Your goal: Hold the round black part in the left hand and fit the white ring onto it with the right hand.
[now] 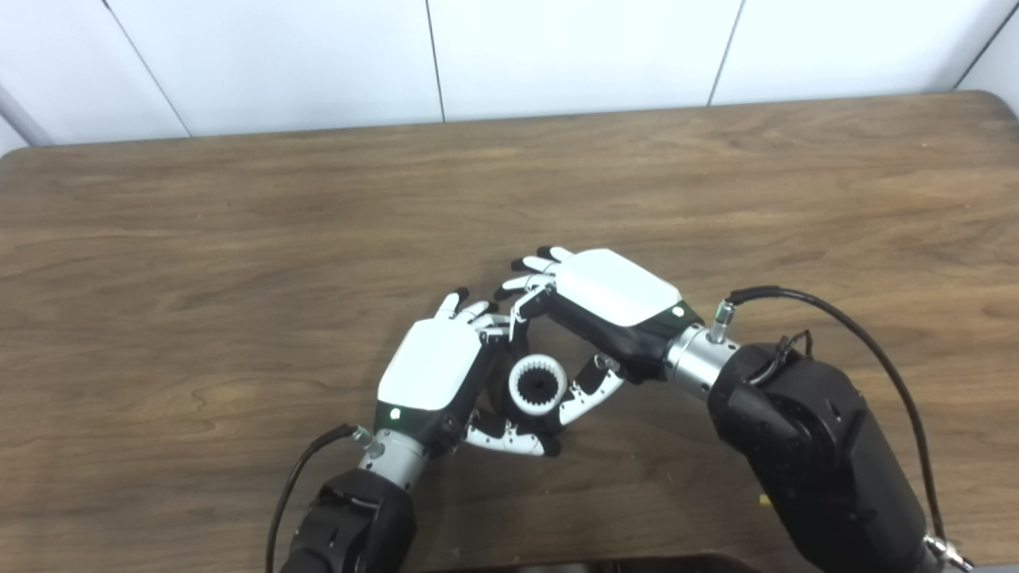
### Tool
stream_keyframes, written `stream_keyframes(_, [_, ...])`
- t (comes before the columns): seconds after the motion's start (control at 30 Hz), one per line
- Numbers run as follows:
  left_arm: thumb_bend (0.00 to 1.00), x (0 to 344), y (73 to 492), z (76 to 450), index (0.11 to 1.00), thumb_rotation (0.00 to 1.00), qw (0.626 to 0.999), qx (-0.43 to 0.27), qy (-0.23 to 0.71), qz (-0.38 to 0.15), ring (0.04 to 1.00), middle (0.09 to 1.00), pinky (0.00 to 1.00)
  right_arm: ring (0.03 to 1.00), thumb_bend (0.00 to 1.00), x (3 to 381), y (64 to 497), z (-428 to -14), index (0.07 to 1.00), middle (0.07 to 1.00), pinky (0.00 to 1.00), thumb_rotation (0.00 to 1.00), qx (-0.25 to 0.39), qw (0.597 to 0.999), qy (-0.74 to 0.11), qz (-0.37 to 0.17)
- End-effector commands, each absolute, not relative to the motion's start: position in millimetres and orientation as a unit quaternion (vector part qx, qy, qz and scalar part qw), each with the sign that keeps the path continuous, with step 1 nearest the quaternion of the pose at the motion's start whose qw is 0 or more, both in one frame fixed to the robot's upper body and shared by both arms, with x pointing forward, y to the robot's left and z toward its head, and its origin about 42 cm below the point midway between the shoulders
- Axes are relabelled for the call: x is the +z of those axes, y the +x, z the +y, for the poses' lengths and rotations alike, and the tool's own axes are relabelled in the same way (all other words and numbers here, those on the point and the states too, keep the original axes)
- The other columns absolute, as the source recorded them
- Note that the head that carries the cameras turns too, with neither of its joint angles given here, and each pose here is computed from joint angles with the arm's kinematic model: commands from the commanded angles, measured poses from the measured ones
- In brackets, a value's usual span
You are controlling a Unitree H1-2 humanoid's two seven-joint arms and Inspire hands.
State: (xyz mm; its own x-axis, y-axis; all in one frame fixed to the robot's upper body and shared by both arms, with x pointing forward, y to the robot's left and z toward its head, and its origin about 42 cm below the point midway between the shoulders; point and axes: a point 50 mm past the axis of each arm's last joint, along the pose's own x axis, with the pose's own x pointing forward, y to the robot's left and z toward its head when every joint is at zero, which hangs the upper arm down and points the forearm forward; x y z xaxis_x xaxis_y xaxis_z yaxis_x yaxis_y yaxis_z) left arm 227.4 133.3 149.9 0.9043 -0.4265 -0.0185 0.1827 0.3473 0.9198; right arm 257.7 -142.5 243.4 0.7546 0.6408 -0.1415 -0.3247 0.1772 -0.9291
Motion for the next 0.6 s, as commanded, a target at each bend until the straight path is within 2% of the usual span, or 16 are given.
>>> stream_keyframes(0.0, [0.52,165.2,230.4,131.0,0.485,0.05,0.814,-0.173,0.537,-0.14,0.892,0.786,1.0,0.95,0.52,248.7,258.8,-139.5,0.483,0.85,1.0,0.14,0.311,0.753,-0.556,-0.168])
stream_keyframes(0.57, [0.52,167.0,229.4,131.1,0.485,0.05,0.812,-0.174,0.54,-0.141,0.892,0.787,1.0,0.954,0.53,245.0,260.4,-143.9,0.483,0.85,1.0,0.14,0.304,0.757,-0.556,-0.16])
